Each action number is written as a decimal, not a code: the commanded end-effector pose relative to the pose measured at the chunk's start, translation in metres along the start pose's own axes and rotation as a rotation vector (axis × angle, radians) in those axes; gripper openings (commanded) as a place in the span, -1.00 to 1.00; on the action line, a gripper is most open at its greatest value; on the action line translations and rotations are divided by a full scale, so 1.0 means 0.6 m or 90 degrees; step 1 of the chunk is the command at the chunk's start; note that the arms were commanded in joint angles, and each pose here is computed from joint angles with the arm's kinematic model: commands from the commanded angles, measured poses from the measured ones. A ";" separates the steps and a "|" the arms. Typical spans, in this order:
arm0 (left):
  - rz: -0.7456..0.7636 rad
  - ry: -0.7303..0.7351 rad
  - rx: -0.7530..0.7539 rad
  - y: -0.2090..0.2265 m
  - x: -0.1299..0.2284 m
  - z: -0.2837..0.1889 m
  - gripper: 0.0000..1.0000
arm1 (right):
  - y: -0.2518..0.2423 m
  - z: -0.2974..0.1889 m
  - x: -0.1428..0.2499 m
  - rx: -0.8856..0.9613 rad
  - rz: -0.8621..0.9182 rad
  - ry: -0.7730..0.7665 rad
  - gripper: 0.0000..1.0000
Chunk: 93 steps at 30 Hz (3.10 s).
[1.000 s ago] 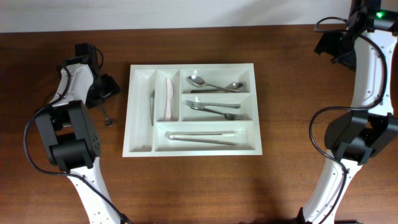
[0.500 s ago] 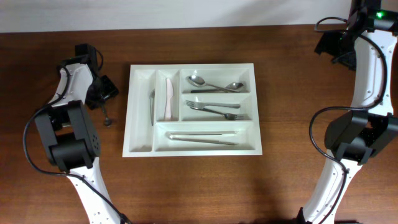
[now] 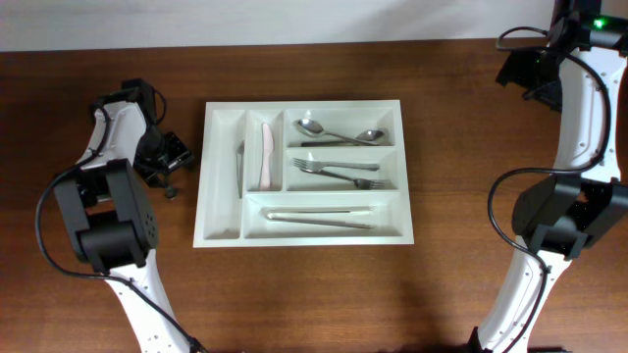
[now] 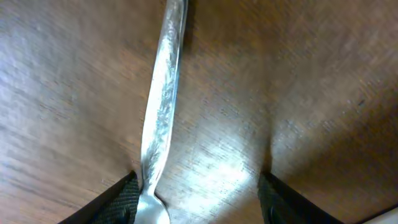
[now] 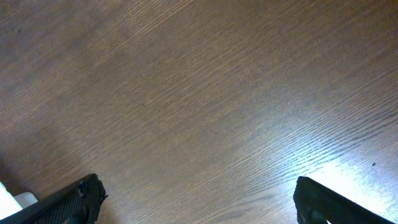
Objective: Pack container
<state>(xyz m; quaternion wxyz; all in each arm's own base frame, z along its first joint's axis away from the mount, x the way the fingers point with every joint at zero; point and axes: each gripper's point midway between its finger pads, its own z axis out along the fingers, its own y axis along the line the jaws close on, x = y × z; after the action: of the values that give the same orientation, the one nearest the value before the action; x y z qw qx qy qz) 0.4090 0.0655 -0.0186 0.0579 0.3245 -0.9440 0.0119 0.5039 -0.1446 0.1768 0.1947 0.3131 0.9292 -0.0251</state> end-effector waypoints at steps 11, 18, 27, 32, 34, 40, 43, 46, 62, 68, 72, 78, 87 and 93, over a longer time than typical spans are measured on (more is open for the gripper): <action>-0.027 0.308 -0.136 0.105 0.207 0.234 0.28 | 0.004 -0.021 -0.004 -0.006 0.002 -0.016 0.98; -0.030 0.350 -0.161 0.118 0.231 0.217 0.28 | 0.004 -0.021 -0.004 -0.006 0.002 -0.016 0.98; -0.031 0.377 -0.175 0.125 0.246 0.206 0.29 | 0.004 -0.021 -0.004 -0.006 0.002 -0.016 0.98; -0.031 0.356 -0.164 0.121 0.234 0.215 0.29 | 0.004 -0.021 -0.004 -0.006 0.002 -0.016 0.98; -0.035 0.349 -0.158 0.121 0.229 0.218 0.29 | 0.004 -0.021 -0.004 -0.006 0.002 -0.016 0.98; -0.060 0.316 -0.140 0.137 0.198 0.230 0.29 | 0.004 -0.021 -0.004 -0.006 0.002 -0.016 0.98; -0.079 0.295 -0.124 0.147 0.178 0.237 0.29 | 0.004 -0.021 -0.004 -0.006 0.002 -0.016 0.98; -0.099 0.275 -0.111 0.159 0.159 0.244 0.29 | 0.004 -0.021 -0.004 -0.006 0.002 -0.016 0.98; -0.127 0.216 -0.087 0.179 0.113 0.259 -0.12 | 0.004 -0.021 -0.004 -0.006 0.002 -0.016 0.97; -0.121 0.199 -0.114 0.192 0.106 0.260 -0.38 | 0.004 -0.021 -0.004 -0.006 0.002 -0.016 0.98; -0.119 0.192 -0.126 0.197 0.102 0.260 -0.39 | 0.004 -0.021 -0.004 -0.006 0.002 -0.016 0.98; -0.114 0.172 -0.150 0.208 0.092 0.260 -0.28 | 0.004 -0.021 -0.004 -0.006 0.002 -0.016 0.98; -0.109 0.121 -0.177 0.221 0.064 0.265 -0.17 | 0.004 -0.021 -0.004 -0.006 0.002 -0.016 0.98; -0.108 0.089 -0.193 0.228 0.046 0.266 -0.17 | 0.004 -0.021 -0.004 -0.006 0.002 -0.016 0.98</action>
<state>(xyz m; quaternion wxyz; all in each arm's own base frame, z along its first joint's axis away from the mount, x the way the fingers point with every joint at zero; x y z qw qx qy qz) 0.3414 0.0556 -0.0200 0.1951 0.4619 -0.8481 0.1714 0.5039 -0.1446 0.1768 0.1947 0.3131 0.9292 -0.0251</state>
